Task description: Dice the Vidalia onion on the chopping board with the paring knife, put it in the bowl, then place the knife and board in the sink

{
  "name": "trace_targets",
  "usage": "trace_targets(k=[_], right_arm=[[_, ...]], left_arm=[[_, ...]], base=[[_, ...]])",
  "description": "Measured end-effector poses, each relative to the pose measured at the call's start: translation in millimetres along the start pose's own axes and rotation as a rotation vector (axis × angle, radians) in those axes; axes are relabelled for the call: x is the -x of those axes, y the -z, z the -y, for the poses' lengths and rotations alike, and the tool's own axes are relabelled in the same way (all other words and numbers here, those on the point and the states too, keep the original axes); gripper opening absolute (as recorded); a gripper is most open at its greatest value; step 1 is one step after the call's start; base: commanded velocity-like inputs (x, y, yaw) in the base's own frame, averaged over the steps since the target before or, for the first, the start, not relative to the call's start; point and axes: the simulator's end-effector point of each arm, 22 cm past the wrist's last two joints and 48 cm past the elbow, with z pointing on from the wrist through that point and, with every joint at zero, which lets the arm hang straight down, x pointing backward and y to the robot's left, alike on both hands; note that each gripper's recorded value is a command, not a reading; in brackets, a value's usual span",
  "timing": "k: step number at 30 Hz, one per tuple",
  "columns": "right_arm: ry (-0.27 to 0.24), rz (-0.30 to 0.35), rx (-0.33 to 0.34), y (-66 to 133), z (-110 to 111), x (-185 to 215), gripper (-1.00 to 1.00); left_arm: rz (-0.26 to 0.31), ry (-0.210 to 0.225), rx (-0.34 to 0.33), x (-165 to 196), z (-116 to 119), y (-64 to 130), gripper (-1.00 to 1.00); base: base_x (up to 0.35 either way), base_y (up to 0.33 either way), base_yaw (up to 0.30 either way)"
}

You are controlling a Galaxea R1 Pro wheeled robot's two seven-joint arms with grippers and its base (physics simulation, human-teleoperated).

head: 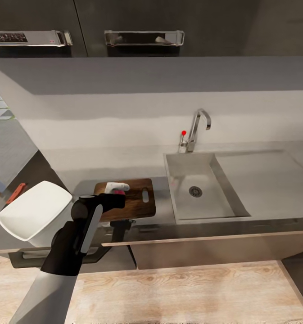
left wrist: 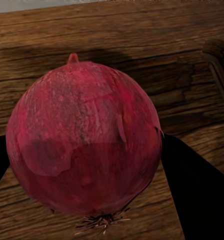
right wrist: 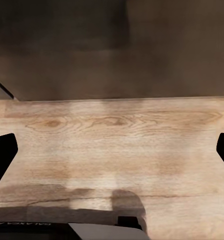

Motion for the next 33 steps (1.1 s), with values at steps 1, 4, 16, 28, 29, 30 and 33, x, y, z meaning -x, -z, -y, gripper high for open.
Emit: trace_targets(k=[1,4,16,28,29,30,33], right_arm=[[0.000,-0.001,0.000,0.1,0.0,-0.5,1.00],[0.000,-0.002,0.000,0.1,0.0,-0.9,1.00],[0.000,-0.001,0.000,0.0,0.0,-0.5,1.00],[0.000,0.013,0.000,-1.0,0.0,5.2,1.00],[0.000,0.015,0.001,-1.2,-0.1,5.7,1.00],[0.000,0.016,0.001,-1.3,-0.1,6.2,1.00],[0.000,0.020,0.001,-1.7,-0.2,8.1,1.00]], left_arm=[[0.001,0.000,0.000,0.2,-0.1,-0.2,-1.00],[0.002,0.000,0.000,0.3,-0.1,-0.3,-1.00],[0.002,0.000,0.000,0.4,-0.2,-0.3,-1.00],[-0.006,0.001,-0.002,-1.1,0.8,0.7,-1.00],[-0.007,0.000,-0.001,-1.3,0.8,0.7,-1.00],[-0.007,0.000,0.000,-1.3,0.6,0.9,-1.00],[-0.003,-0.003,0.003,0.7,0.1,2.9,-1.00]], base=[[0.000,0.000,0.000],[0.000,0.000,0.000],[0.000,0.000,0.000],[0.000,0.000,0.000],[0.000,0.000,0.000],[0.000,0.000,0.000],[0.000,0.000,0.000]])
